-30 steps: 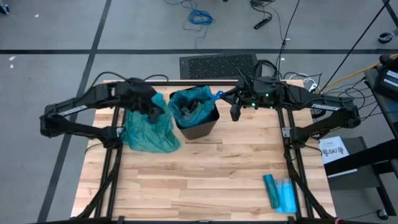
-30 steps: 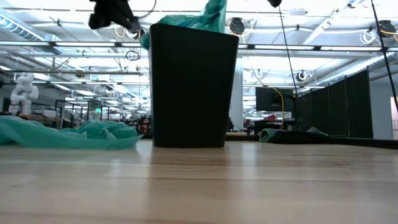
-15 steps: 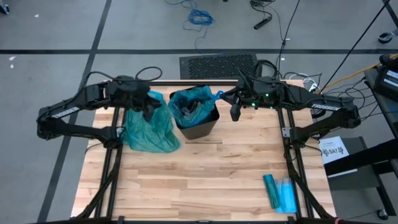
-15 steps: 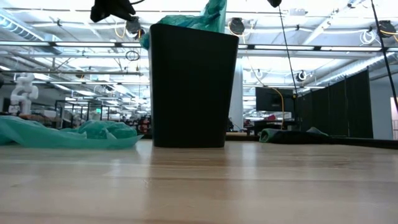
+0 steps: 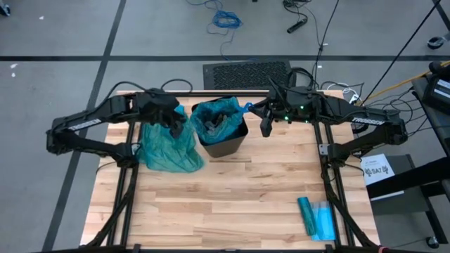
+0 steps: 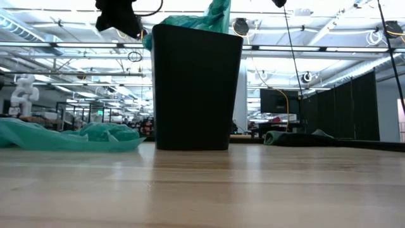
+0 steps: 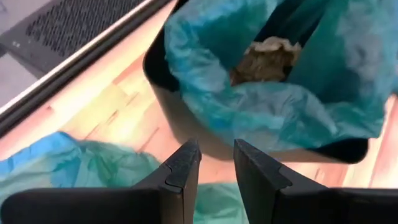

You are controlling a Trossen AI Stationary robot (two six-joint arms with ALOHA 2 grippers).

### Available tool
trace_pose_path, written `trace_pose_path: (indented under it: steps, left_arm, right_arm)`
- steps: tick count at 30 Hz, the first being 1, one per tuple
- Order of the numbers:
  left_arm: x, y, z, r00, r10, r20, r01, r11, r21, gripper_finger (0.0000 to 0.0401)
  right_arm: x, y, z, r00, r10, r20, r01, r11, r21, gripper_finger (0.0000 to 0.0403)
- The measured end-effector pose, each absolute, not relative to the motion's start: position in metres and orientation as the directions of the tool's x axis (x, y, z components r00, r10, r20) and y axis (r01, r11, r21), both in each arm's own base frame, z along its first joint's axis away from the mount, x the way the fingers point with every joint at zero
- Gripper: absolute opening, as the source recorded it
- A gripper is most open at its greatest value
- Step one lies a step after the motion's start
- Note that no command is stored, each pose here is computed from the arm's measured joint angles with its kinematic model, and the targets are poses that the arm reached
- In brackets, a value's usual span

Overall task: Place trash/remove bag and relplace
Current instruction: Remove the trash bag from the trash bin

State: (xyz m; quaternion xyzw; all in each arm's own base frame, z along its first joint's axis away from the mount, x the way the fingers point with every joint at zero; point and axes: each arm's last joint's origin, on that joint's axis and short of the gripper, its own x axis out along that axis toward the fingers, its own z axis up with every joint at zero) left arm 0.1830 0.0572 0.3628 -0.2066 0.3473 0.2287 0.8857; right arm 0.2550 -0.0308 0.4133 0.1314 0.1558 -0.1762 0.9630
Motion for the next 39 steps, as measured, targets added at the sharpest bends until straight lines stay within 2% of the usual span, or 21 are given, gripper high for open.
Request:
trace_pose_path:
  steps: [4,10,26,34,39]
  left_arm:
    - [0.183,0.057,0.358,0.619,0.251,-0.745,-0.559,0.806,-0.193,0.0130]
    - [0.184,0.058,0.359,0.629,0.251,-0.735,-0.554,0.808,-0.199,0.0169]
    - [0.188,0.050,0.357,0.666,0.174,-0.726,-0.586,0.724,-0.364,0.0171]
    - [0.178,0.047,0.311,0.687,0.156,-0.710,-0.640,0.591,-0.491,0.0171]
    - [0.168,0.042,0.295,0.827,0.164,-0.538,-0.532,0.538,-0.654,0.0171]
  right_arm:
    - [0.255,-0.031,0.413,0.890,-0.298,-0.345,0.380,0.903,0.199,0.0000]
    - [0.255,-0.031,0.413,0.890,-0.298,-0.345,0.380,0.903,0.200,0.0000]
    - [0.255,-0.031,0.413,0.889,-0.298,-0.347,0.380,0.903,0.200,0.0000]
    - [0.255,-0.031,0.412,0.886,-0.297,-0.357,0.381,0.904,0.195,0.0000]
    - [0.254,-0.031,0.410,0.876,-0.296,-0.380,0.386,0.903,0.187,0.0000]
